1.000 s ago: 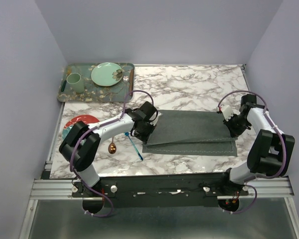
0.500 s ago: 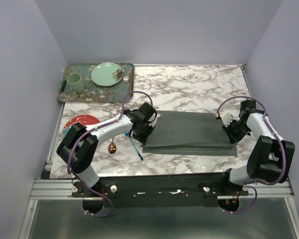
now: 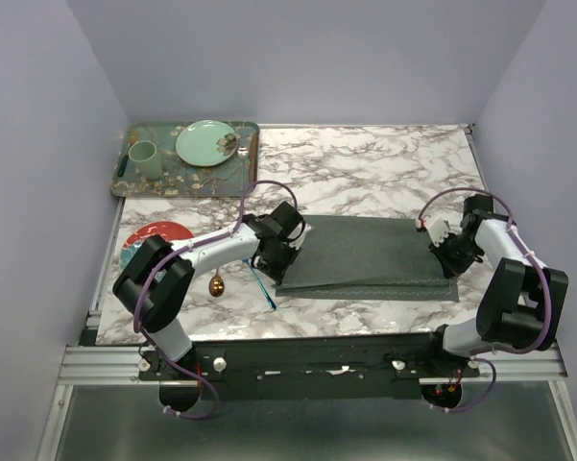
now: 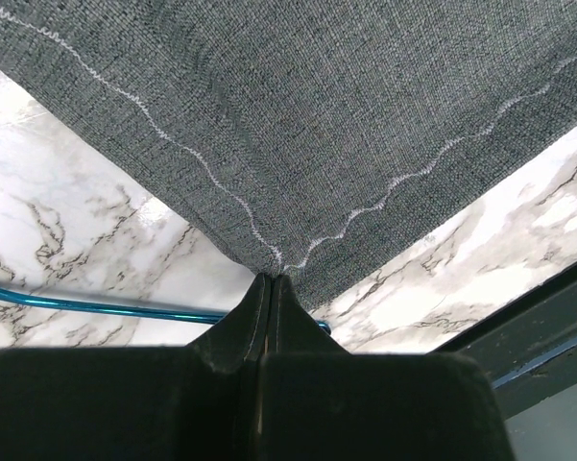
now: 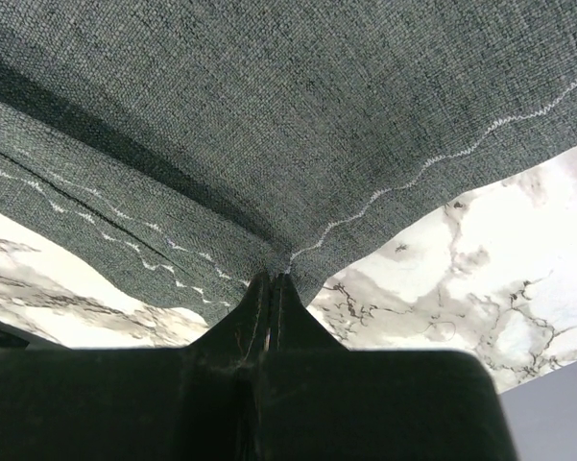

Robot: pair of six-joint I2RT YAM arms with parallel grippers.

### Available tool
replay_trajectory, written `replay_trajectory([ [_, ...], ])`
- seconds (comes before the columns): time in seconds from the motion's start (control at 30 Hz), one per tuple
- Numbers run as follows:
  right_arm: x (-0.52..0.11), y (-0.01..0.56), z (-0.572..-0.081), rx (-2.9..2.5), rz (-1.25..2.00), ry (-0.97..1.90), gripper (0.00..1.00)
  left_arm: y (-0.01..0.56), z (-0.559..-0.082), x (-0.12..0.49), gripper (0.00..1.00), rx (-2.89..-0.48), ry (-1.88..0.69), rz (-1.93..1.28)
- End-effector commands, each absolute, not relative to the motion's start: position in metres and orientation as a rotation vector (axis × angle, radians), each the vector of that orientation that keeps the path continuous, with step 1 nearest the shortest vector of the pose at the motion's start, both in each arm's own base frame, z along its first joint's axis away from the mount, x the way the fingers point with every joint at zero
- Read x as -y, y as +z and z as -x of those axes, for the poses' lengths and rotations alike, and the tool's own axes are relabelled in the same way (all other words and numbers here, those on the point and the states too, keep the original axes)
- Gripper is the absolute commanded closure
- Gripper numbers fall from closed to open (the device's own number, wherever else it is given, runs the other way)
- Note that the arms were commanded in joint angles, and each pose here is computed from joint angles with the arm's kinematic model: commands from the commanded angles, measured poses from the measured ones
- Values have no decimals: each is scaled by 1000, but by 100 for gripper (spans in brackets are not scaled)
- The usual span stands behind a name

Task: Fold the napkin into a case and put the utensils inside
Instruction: Fold and flatten the napkin at the center of the board.

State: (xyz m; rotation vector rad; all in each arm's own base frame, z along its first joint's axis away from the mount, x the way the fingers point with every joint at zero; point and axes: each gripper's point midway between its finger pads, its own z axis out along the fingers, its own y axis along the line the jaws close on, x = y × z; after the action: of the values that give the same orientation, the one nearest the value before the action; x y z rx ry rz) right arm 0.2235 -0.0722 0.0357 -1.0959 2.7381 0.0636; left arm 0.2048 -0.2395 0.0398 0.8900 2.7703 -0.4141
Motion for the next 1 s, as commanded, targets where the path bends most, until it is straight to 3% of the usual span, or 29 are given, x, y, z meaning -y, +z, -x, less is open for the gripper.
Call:
replay_trajectory([
  [0.0, 88, 38, -227, -2729, 1129, -22, 99, 34, -193, 236, 98, -2798, -410, -930],
  [0.1, 84, 40, -224, -2729, 1139, 7, 79, 35, -195, 237, 86, -2788, -408, -938],
  [0.13, 83, 43, -224, -2724, 1133, 16, 60, 37, -196, 237, 83, -2780, -409, -948],
  [0.23, 75, 61, -230, -2681, 1107, 53, 35, 51, -200, 239, 68, -2735, -418, -960],
  [0.33, 64, 85, -238, -2637, 1070, 121, 26, 67, -197, 244, 59, -2692, -490, -1002],
  [0.43, 54, 103, -243, -2615, 1020, 197, 25, 83, -198, 245, 43, -2633, -546, -1019],
  [0.47, 52, 104, -244, -2629, 986, 223, 25, 89, -201, 246, 34, -2609, -558, -1020],
  [0.57, 48, 109, -254, -2648, 888, 267, 25, 99, -217, 249, 27, -2554, -620, -1021],
  [0.73, 43, 92, -264, -2738, 786, 403, 31, 94, -239, 261, 30, -2508, -615, -1089],
  [0.97, 48, 52, -279, -2824, 659, 441, 40, 50, -265, 270, 50, -2592, -574, -1120],
])
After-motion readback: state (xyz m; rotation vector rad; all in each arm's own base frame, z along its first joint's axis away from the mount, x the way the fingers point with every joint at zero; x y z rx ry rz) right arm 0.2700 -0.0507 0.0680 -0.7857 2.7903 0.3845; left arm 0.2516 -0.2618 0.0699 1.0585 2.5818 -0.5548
